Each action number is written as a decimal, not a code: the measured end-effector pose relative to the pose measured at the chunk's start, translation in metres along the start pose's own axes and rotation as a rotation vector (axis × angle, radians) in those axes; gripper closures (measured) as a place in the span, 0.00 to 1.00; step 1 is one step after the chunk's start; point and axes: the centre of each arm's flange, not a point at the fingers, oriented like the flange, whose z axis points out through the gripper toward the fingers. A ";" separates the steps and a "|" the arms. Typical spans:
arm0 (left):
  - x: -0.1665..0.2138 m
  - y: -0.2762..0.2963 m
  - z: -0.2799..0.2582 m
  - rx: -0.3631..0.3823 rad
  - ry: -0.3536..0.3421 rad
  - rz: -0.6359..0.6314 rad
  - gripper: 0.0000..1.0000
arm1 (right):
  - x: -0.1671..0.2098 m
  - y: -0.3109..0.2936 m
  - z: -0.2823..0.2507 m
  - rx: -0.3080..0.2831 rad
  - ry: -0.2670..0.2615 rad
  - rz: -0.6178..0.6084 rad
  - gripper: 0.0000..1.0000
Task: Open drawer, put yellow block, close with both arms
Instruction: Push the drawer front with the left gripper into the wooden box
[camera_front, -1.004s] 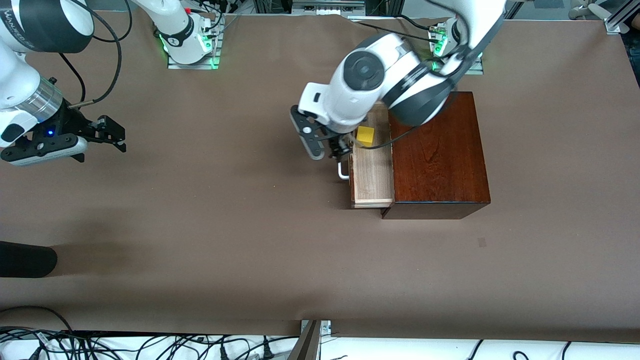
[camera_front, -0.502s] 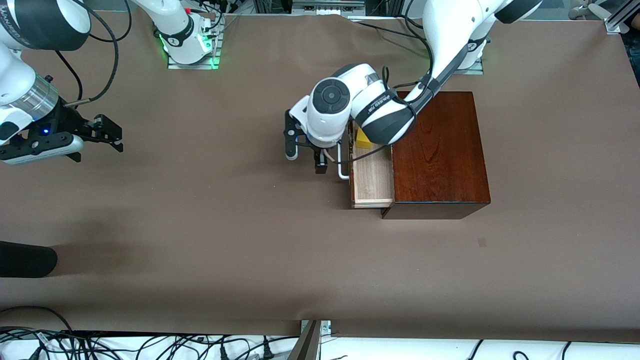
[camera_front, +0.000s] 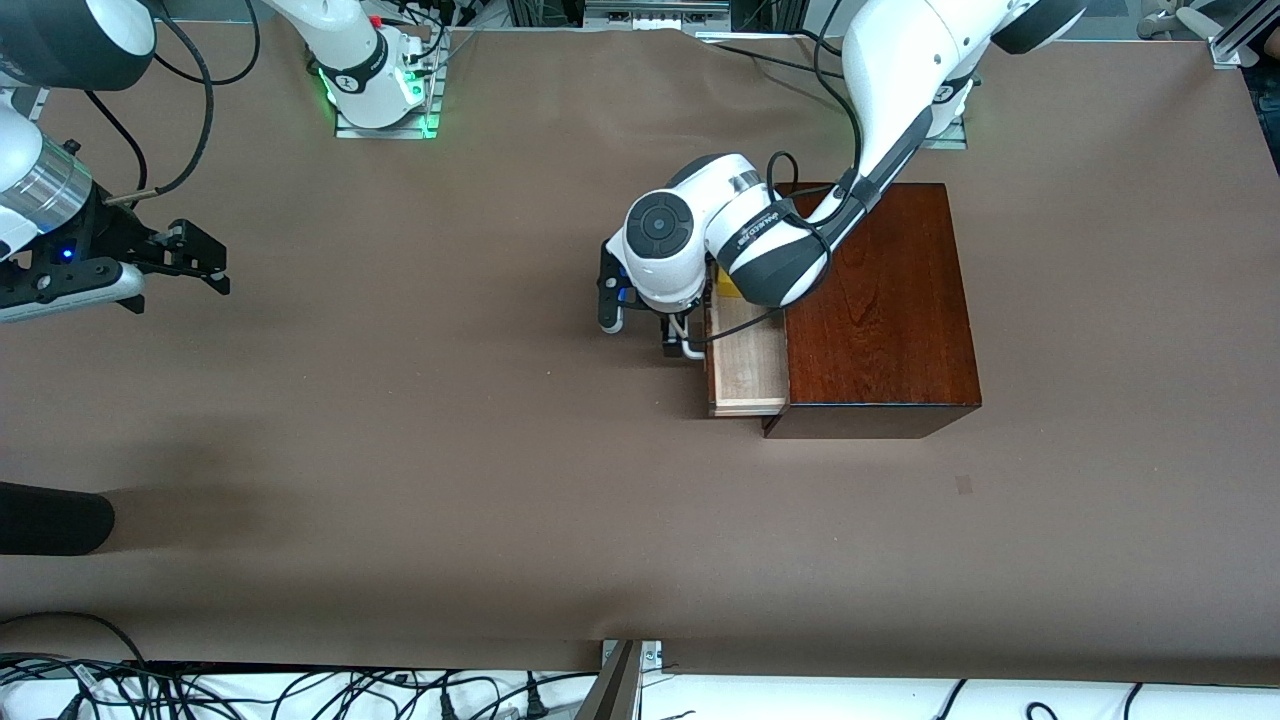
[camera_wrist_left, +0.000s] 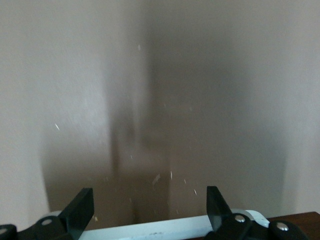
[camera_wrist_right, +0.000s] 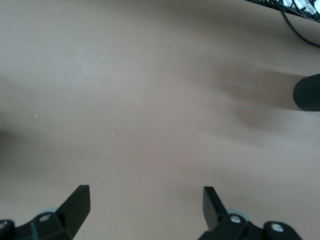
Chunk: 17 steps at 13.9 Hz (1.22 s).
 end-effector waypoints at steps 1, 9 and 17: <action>-0.006 0.000 0.002 -0.009 -0.047 0.002 0.00 | 0.000 0.000 0.000 0.001 -0.003 0.000 0.00; -0.043 -0.002 0.008 -0.045 -0.266 -0.011 0.00 | -0.004 0.000 0.003 0.008 -0.039 0.005 0.00; -0.036 0.030 -0.096 0.014 -0.112 -0.363 0.00 | -0.006 0.005 0.003 0.008 -0.040 0.016 0.00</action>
